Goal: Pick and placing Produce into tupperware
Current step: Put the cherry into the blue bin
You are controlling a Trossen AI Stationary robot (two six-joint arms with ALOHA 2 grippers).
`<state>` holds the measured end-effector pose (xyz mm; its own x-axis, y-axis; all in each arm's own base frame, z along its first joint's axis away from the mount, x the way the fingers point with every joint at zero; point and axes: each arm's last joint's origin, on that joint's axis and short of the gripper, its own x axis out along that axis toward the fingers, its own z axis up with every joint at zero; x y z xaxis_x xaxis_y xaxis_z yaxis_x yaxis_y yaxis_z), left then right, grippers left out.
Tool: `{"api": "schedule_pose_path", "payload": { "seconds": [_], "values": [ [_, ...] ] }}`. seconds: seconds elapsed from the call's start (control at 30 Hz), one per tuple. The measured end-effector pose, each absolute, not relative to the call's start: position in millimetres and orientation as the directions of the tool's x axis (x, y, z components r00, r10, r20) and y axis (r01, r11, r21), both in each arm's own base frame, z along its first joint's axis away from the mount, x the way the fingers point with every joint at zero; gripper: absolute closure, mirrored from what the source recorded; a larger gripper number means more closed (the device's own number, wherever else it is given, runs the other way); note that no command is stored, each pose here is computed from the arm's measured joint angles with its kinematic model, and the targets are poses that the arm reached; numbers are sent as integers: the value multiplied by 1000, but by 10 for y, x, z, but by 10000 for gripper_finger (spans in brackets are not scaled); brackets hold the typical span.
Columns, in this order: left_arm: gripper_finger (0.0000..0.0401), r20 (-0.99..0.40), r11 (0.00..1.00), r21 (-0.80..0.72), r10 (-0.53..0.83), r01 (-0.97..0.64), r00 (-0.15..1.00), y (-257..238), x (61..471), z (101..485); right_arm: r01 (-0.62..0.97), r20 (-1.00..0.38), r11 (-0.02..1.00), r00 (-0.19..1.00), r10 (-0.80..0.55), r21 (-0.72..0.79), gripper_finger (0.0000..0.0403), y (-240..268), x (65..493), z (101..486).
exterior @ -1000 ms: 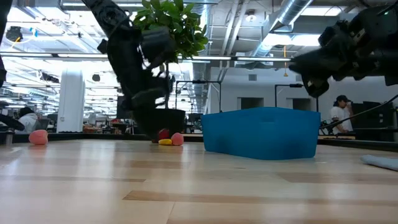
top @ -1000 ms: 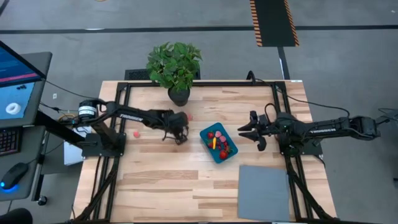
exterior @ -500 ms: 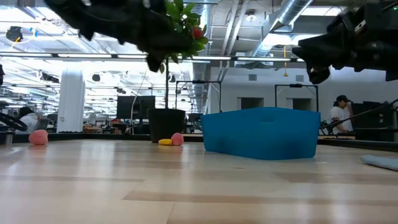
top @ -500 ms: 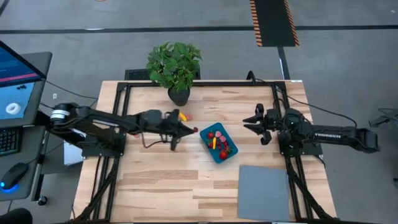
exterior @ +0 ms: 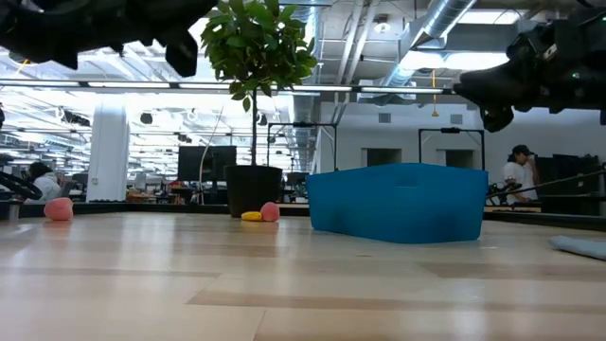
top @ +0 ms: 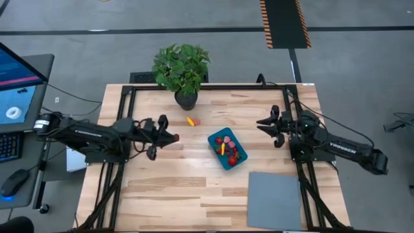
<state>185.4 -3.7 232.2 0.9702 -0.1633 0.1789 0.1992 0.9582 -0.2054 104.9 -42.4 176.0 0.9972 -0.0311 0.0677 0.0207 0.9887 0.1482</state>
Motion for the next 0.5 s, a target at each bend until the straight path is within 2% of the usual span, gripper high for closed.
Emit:
{"api": "schedule_pose_path", "payload": {
  "seconds": [0.1,0.27,0.5],
  "values": [
    [401,171,962,-205,-148,182,974,-35,1783,2241,48,44,989,998,-54,139,272,-441,1022,1735],
    [401,136,976,-202,-57,84,989,-17,1689,2045,234,-54,965,972,-229,121,272,-523,966,1632],
    [401,207,976,-211,-2,47,978,-1,1563,1906,215,-11,969,976,-216,124,272,-517,945,1674]
  ]
}}
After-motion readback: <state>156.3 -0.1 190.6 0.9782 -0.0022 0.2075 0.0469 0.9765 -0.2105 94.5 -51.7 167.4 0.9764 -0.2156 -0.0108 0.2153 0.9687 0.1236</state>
